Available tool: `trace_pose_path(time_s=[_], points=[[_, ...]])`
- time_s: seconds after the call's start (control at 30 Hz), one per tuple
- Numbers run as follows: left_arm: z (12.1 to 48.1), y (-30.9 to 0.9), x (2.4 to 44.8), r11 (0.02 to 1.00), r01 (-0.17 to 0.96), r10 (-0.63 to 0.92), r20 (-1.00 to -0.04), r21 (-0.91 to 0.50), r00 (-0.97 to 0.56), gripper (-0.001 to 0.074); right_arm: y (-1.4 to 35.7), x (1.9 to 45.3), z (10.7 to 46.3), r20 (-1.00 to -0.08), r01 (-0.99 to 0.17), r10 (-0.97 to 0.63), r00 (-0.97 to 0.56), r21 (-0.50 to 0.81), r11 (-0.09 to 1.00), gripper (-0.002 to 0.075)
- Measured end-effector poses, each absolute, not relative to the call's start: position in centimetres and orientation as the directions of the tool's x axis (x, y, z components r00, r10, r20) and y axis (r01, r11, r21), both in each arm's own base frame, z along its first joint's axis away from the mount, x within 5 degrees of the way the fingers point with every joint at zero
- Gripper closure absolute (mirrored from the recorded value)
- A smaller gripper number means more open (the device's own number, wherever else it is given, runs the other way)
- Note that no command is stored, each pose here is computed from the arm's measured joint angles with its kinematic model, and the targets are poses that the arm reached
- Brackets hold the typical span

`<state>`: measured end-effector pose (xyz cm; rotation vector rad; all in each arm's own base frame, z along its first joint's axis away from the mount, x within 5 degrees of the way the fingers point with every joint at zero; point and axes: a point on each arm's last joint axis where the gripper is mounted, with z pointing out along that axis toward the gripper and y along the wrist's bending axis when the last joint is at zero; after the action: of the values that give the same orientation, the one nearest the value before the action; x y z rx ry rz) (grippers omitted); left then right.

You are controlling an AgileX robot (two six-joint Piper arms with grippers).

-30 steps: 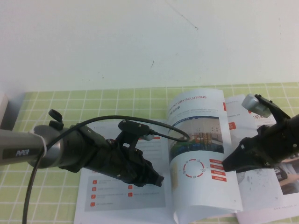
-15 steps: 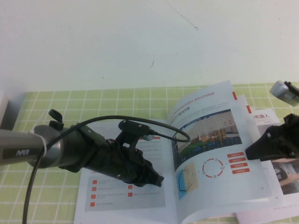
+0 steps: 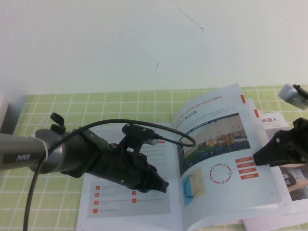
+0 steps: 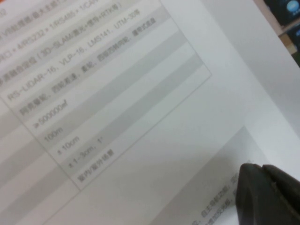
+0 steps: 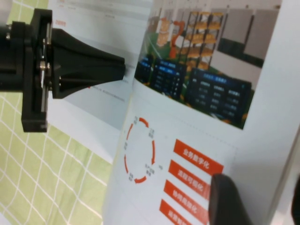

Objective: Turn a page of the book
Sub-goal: Open the closed book

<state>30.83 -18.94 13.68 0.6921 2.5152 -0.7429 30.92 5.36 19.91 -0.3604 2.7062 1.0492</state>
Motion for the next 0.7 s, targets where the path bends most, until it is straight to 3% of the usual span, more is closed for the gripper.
trace_pose_path(time_s=[0.2,0.7], points=[[13.7,-18.9,30.8,0.732,0.567,0.339,-0.519,-0.378,-0.784,0.0738,5.4,30.9,19.9,-0.290,-0.306,-0.150,-0.945,0.629,0.714,0.0391],[13.7,-18.9,30.9,0.734,0.567,0.340,-0.520,-0.374,-0.784,0.0738,4.2,31.5,21.1,-0.301,-0.307,-0.136,-0.944,0.646,0.699,0.0387]])
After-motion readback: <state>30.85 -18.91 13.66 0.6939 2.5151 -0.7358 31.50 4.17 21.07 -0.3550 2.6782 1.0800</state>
